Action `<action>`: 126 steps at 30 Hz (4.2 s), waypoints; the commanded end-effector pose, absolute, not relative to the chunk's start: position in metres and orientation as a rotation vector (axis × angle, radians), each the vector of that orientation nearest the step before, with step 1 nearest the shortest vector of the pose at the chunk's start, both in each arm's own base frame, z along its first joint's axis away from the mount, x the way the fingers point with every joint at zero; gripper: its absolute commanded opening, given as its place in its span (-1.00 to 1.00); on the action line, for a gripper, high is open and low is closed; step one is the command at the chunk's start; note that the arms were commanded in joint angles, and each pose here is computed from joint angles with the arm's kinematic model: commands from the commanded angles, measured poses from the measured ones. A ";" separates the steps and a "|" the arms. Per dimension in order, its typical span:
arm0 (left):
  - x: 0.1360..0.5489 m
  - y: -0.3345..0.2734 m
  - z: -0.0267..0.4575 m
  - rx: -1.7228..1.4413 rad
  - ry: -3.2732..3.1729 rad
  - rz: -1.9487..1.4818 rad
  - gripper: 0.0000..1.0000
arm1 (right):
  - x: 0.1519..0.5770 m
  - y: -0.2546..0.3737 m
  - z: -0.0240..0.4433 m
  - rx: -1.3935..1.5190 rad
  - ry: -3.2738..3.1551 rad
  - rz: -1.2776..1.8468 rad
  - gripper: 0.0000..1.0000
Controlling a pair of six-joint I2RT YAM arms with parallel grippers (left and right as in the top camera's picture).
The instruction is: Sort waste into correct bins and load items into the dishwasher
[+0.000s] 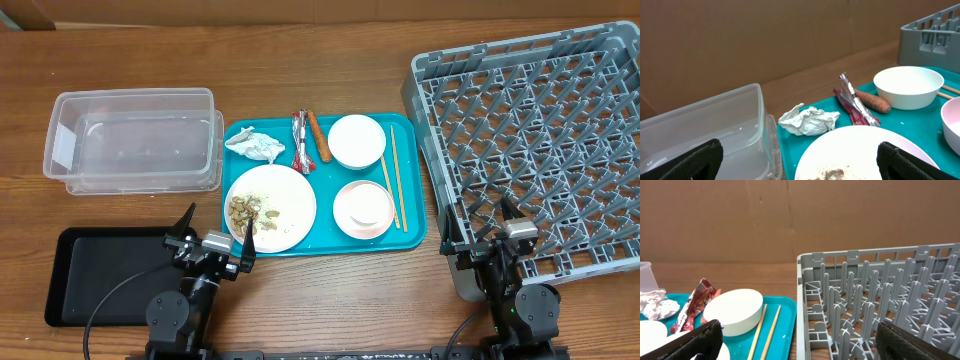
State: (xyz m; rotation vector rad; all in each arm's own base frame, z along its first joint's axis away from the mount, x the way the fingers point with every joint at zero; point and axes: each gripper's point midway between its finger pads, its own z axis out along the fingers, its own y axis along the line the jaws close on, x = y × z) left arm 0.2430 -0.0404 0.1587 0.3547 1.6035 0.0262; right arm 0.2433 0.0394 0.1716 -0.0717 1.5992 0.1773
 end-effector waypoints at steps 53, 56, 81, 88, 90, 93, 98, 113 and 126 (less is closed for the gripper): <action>0.219 -0.070 0.294 0.186 1.519 -0.427 1.00 | 0.229 0.068 0.220 -0.129 1.466 0.414 1.00; 0.232 -0.076 0.310 0.278 1.648 -0.388 1.00 | 0.225 0.068 0.236 -0.117 1.488 0.426 1.00; 0.324 -0.226 0.237 0.576 2.527 -0.780 1.00 | 0.315 0.120 0.284 -0.106 2.411 0.712 1.00; 0.301 -0.263 0.217 0.752 2.544 -0.646 1.00 | 0.341 0.051 0.289 0.325 2.358 0.714 1.00; 0.305 -0.265 0.211 0.740 2.550 -0.569 1.00 | 0.341 0.041 0.288 0.363 2.352 0.705 1.00; 0.320 -0.252 0.185 0.625 2.623 -0.340 0.97 | 0.336 0.024 0.281 0.439 2.372 0.672 1.00; 0.315 -0.260 0.137 0.639 2.778 -0.359 0.79 | 0.330 0.011 0.271 0.502 2.412 0.585 1.00; 0.320 -0.276 0.090 0.749 2.826 -0.368 -0.43 | 0.328 0.007 0.256 0.546 2.470 0.551 1.00; 0.320 -0.274 0.085 0.771 2.832 -0.348 -0.69 | 0.329 0.006 0.247 0.561 2.501 0.553 1.00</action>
